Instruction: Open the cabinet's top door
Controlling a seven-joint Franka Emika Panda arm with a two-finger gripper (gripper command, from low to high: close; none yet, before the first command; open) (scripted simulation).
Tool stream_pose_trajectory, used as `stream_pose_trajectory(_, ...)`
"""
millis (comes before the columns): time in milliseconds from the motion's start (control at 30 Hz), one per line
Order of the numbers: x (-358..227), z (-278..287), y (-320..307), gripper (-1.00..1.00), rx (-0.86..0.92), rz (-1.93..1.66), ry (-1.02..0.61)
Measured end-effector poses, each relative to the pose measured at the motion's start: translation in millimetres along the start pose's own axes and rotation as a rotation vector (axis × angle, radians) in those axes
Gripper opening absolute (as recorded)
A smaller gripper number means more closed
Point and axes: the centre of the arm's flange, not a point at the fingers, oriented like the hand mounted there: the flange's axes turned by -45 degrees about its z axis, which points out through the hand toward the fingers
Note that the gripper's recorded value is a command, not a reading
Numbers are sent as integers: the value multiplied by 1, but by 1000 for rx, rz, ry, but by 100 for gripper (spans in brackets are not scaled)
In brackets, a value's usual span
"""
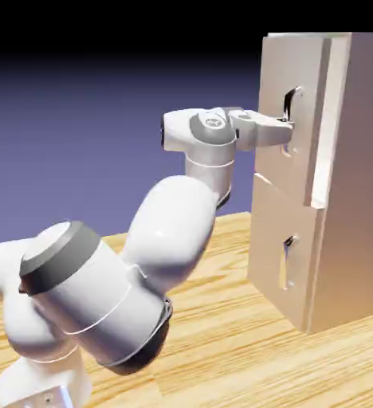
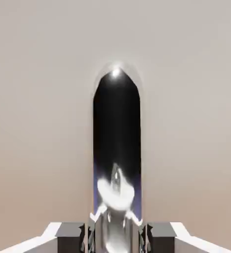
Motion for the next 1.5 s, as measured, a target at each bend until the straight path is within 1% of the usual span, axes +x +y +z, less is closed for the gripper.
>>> stream_pose_trajectory(467, 0, -68, -66, -100, -362, 0, 0)
stream_pose_trajectory(800, 0, -104, -136, -100, -664, 0, 0)
stream_pose_trajectory(1167, 0, -118, -211, -100, -956, 0, 0)
stream_pose_trajectory(1500, 0, -118, -254, -100, -1106, 0, 0)
